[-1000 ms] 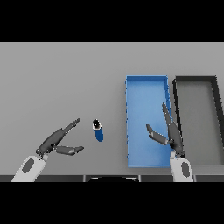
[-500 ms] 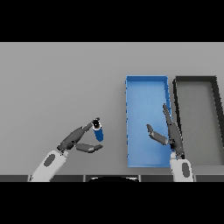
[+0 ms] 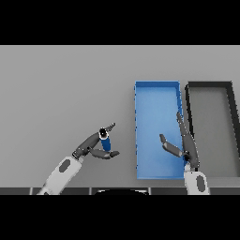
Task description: Pick up the blue pipe and place it into the blue bin.
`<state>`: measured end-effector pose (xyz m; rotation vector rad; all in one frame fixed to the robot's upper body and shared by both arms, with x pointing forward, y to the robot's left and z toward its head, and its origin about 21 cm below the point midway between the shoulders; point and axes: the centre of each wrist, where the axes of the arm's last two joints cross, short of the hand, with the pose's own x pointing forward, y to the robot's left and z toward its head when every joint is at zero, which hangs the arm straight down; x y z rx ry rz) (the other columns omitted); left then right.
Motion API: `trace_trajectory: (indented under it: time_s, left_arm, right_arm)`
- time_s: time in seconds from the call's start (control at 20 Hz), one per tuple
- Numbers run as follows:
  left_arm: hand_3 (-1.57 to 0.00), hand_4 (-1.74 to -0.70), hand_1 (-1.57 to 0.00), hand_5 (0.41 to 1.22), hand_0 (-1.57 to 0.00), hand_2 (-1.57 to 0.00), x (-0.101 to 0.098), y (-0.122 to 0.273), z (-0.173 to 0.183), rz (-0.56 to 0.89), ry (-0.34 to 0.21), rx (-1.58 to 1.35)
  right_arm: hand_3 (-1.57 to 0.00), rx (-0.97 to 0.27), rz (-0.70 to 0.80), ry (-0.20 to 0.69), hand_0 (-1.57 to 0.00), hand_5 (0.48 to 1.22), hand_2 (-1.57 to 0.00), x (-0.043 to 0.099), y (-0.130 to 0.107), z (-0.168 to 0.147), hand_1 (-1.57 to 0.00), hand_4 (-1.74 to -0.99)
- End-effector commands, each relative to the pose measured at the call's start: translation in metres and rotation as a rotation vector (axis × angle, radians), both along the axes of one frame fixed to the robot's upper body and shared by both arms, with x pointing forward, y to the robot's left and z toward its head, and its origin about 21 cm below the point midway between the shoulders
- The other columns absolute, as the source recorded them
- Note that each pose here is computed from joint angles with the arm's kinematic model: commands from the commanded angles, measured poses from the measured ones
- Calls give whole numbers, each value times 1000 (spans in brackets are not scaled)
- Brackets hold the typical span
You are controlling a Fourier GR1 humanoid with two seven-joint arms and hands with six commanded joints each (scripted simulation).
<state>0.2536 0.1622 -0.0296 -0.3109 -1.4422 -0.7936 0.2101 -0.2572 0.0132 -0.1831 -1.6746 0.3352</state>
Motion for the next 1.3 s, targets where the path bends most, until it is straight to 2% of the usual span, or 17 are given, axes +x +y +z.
trace_trajectory:
  time_s: [0.0, 0.1, 0.15, 0.2, 0.3, 0.35, 0.45, 0.5, 0.6, 0.8, 0.85, 0.95, 1.05, 1.2, 1.25]
  left_arm:
    - [1, -1107, 1, 463, 1, 1, -1, -4, -1, -7, -7, -20]
    - [-121, -1186, -41, 550, 1, -151, 0, -10, -4, 2, 13, -83]
    - [-276, -1243, -156, 613, -10, -308, -1, -12, -6, 0, 24, -116]
    - [-535, -1281, -319, 735, -125, -485, -4, -15, -9, 7, 36, -152]
    - [-908, -1439, -752, 910, -602, -865, -5, -19, -6, 14, 35, -172]
    - [-1030, -1497, -915, 972, -796, -1006, -7, -22, -8, 8, 33, -186]
    - [-1194, -1580, -1151, 1062, -1075, -1210, -11, -21, -6, 2, 18, -190]
    - [-1270, -1553, -1235, 1094, -1174, -1282, -9, -22, -5, 4, 10, -177]
    - [-1378, -1513, -1356, 1139, -1317, -1386, -13, -30, -2, -5, -4, -185]
    - [-1492, -1478, -1483, 1188, -1467, -1495, -9, -34, 9, 7, -89, -223]
    - [-1508, -1474, -1501, 1194, -1488, -1510, -7, -34, 18, 3, -115, -250]
    - [-1531, -1469, -1526, 1204, -1518, -1532, -5, -41, 28, -10, -135, -283]
    - [-1545, -1467, -1542, 1210, -1537, -1546, -7, -47, 43, -39, -158, -309]
    - [-1558, -1465, -1556, 1215, -1554, -1558, 0, -56, 63, -88, -194, -311]
    - [-1560, -1466, -1559, 1217, -1557, -1561, 1, -55, 69, -101, -198, -317]
  right_arm:
    - [1, 8, -4, 3, 1, 650, 1, 2, 0, 0, 1, -1207]
    - [1, 3, -4, -6, 1, 655, 1, 3, -2, 4, 1, -1213]
    - [1, 13, 2, 0, 1, 655, 1, 3, 1, 2, 1, -1217]
    - [1, 11, 6, 2, 1, 656, 1, 1, 1, 0, 1, -1220]
    - [1, 2, -1, -3, 1, 657, 1, 3, 2, 0, 1, -1219]
    - [1, 14, 1, -1, 1, 658, 1, 1, 1, -2, 1, -1224]
    - [1, 26, 7, 14, 1, 660, 1, 6, 3, -1, 1, -1233]
    - [1, 26, 9, 6, 1, 656, 1, 6, 3, 1, 1, -1228]
    - [1, 33, 10, 8, 1, 646, 1, 7, 4, 2, 1, -1222]
    - [1, 38, 0, 12, 1, 628, 1, 7, 5, 1, 1, -1219]
    - [1, 46, 7, 26, 1, 630, 1, 10, 7, 0, 1, -1225]
    - [1, 32, 8, 15, 1, 636, 1, 5, 3, 2, 1, -1226]
    - [1, 14, 0, 17, 1, 639, 1, 8, 5, 2, 1, -1213]
    - [1, 0, -1, 15, 1, 643, 1, 11, 4, 1, 1, -1184]
    - [1, -2, 3, 6, 1, 643, 1, 9, 3, 1, 1, -1176]
